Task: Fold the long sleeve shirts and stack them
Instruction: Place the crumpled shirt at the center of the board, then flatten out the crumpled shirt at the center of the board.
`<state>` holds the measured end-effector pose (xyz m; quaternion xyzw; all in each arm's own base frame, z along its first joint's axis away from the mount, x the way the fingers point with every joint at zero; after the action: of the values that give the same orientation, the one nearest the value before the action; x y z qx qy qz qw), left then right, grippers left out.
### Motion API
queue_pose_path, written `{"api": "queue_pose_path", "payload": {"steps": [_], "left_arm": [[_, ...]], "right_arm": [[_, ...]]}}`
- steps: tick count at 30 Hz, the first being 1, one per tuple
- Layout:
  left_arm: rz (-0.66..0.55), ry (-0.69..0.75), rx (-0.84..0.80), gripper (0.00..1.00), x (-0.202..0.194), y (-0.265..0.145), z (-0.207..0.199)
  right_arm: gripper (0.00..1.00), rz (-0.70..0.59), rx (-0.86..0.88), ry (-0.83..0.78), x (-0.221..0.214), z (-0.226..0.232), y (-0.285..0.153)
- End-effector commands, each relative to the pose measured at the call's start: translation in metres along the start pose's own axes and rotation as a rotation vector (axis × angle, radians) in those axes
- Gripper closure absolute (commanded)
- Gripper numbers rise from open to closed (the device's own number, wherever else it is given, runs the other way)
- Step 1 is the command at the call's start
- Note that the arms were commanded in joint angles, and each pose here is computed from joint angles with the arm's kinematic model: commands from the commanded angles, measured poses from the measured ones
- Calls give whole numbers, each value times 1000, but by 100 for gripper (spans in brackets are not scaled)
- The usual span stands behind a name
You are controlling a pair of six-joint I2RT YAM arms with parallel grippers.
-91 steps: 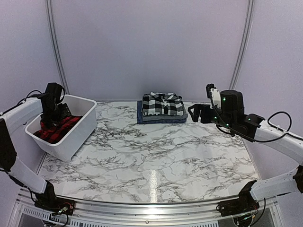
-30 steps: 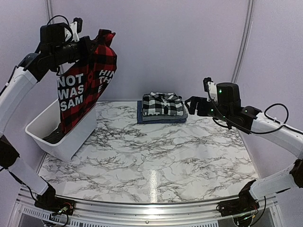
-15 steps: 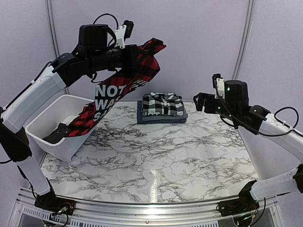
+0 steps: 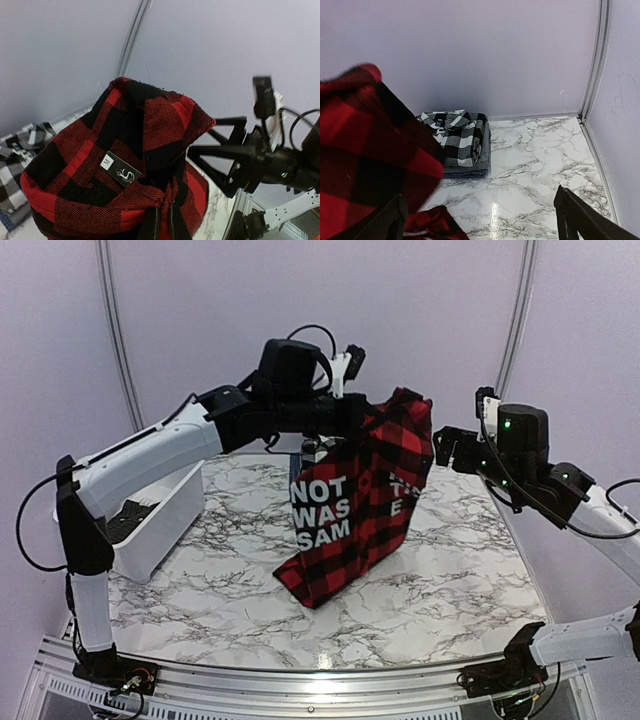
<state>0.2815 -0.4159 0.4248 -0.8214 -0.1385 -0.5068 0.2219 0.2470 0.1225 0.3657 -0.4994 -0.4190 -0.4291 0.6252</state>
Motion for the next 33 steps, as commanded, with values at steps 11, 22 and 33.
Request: {"api": "queue_pose_path", "payload": {"steps": [11, 22, 33], "left_arm": [[265, -38, -127, 82, -103, 45, -17], [304, -33, 47, 50, -129, 7, 22], [368, -147, 162, 44, -160, -2, 73]], "right_arm": [[2, 138, -100, -35, -37, -12, 11], [2, 327, 35, -31, -97, -3, 36], [3, 475, 104, 26, -153, 0, 52]]}}
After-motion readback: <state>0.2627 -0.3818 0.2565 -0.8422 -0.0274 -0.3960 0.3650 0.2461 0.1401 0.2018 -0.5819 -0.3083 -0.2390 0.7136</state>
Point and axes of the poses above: each gripper's point midway between its finger pads, its own y axis out along the fingers, its own z axis along the line the jaws close on, x = y × z, the point moved 9 cm from there along -y, back along the fingers, and after that the axes turned 1 degree about -y, right-handed, at the moved point
